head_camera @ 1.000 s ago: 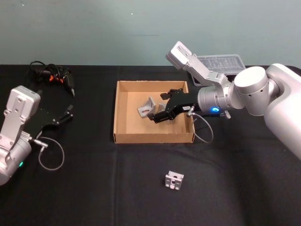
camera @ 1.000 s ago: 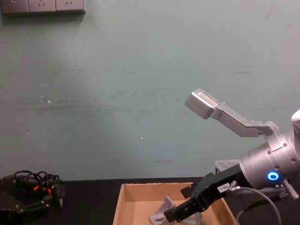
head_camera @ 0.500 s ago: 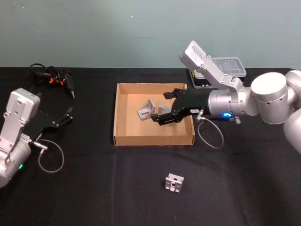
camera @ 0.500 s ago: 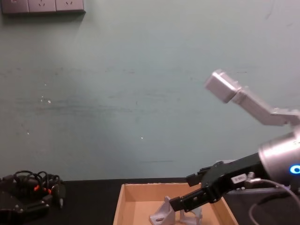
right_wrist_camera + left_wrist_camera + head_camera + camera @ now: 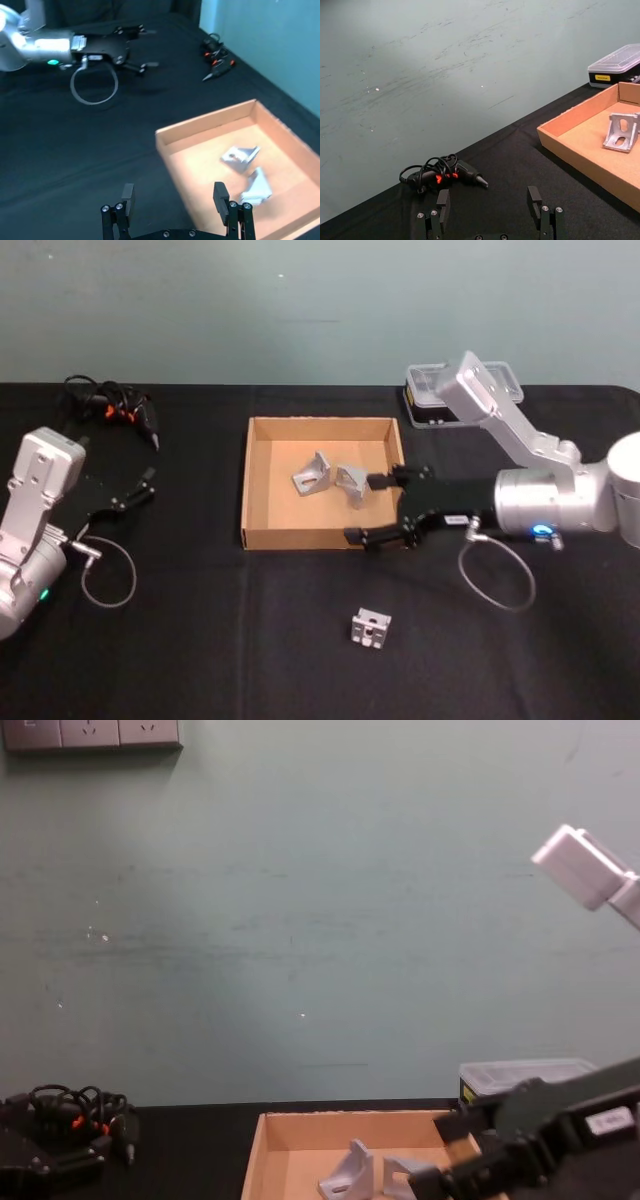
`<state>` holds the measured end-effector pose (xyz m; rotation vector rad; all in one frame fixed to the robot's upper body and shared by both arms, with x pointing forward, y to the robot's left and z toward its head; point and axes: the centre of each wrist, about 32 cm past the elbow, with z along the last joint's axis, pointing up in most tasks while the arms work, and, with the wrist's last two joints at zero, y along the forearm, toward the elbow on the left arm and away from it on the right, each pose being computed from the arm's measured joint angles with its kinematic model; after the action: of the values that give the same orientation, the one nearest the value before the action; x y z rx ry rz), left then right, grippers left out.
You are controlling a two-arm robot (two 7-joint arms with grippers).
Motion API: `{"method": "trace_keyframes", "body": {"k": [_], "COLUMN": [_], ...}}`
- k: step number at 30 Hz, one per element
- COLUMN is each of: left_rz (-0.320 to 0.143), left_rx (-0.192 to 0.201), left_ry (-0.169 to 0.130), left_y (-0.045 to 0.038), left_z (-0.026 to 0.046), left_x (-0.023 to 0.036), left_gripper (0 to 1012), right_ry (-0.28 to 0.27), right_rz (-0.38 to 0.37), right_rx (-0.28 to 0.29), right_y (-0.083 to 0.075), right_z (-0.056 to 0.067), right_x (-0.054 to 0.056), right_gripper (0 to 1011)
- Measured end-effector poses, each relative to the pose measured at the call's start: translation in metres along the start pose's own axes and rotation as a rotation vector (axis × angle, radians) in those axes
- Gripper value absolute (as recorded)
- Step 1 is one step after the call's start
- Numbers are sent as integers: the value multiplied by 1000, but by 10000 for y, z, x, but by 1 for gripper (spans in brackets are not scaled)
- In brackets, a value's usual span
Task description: Use one hand to pick up the angle iron from the table and place it into the box.
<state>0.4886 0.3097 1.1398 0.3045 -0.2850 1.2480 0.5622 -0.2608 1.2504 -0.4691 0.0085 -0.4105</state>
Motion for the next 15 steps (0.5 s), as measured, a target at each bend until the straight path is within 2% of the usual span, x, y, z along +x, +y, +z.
{"method": "trace_keyframes", "body": {"k": [8, 15], "left_rz": [0, 0], "left_rx": [0, 0], "left_ry": [0, 0], "left_y": [0, 0], "left_z": [0, 0], "left_x": [0, 0], "left_gripper": [1011, 1011], "right_ry": [13, -1], "right_rz": [65, 108], "right_rx": [-56, -130], "right_y": [-178, -213], "right_z": [-44, -44], "right_x": [-181, -317], "right_gripper": [1004, 1004]}}
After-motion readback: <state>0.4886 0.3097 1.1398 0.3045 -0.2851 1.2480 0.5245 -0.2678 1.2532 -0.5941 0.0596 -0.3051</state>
